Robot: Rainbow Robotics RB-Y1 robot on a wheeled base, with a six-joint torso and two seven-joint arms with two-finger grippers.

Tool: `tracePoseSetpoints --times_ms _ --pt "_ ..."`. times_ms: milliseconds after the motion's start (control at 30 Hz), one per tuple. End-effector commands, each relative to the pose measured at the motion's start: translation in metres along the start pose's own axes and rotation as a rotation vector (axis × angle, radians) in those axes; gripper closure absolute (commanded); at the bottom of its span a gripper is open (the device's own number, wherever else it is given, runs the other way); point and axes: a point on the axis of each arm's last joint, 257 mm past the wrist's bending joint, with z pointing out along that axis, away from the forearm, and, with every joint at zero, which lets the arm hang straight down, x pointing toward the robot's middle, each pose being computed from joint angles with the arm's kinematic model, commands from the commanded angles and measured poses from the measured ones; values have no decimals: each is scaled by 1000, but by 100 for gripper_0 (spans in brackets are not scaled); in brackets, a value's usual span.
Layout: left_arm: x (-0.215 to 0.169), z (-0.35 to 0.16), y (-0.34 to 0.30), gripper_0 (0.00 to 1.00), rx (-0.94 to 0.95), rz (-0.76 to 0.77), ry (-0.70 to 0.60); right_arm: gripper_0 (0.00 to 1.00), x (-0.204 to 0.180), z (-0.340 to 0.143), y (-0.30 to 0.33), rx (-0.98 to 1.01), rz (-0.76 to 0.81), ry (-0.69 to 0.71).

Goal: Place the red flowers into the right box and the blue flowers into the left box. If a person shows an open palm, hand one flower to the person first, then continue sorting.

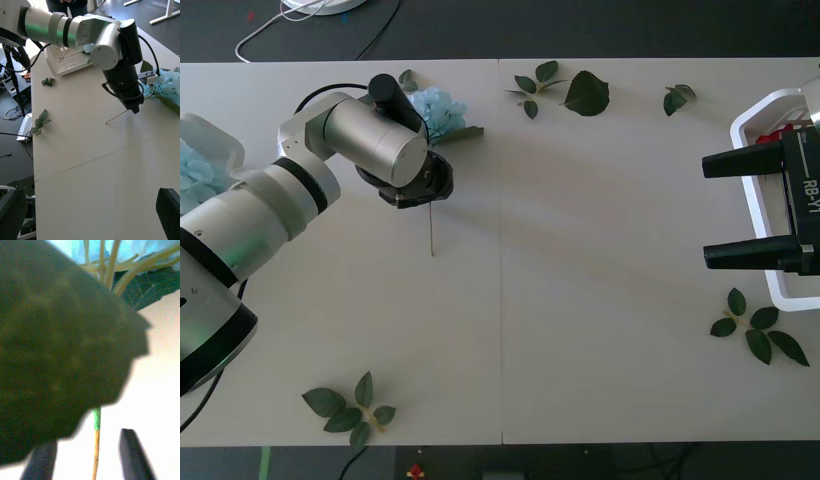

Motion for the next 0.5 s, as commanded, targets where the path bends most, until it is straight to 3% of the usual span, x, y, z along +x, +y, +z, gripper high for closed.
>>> tracePoseSetpoints --times_ms 33,233,367,500 --pt "-23 -14 -32 100 40 45 -47 0 -3 5 11 -26 -25 -19" --pt "-31 -15 -21 100 0 67 -75 0 -3 5 11 -26 -25 -19" --pt "-72 -30 12 100 -88 82 -184 0 -3 5 11 -26 -25 -19" --pt "-111 -65 66 100 -170 -6 -232 0 -3 5 11 -26 -25 -19"
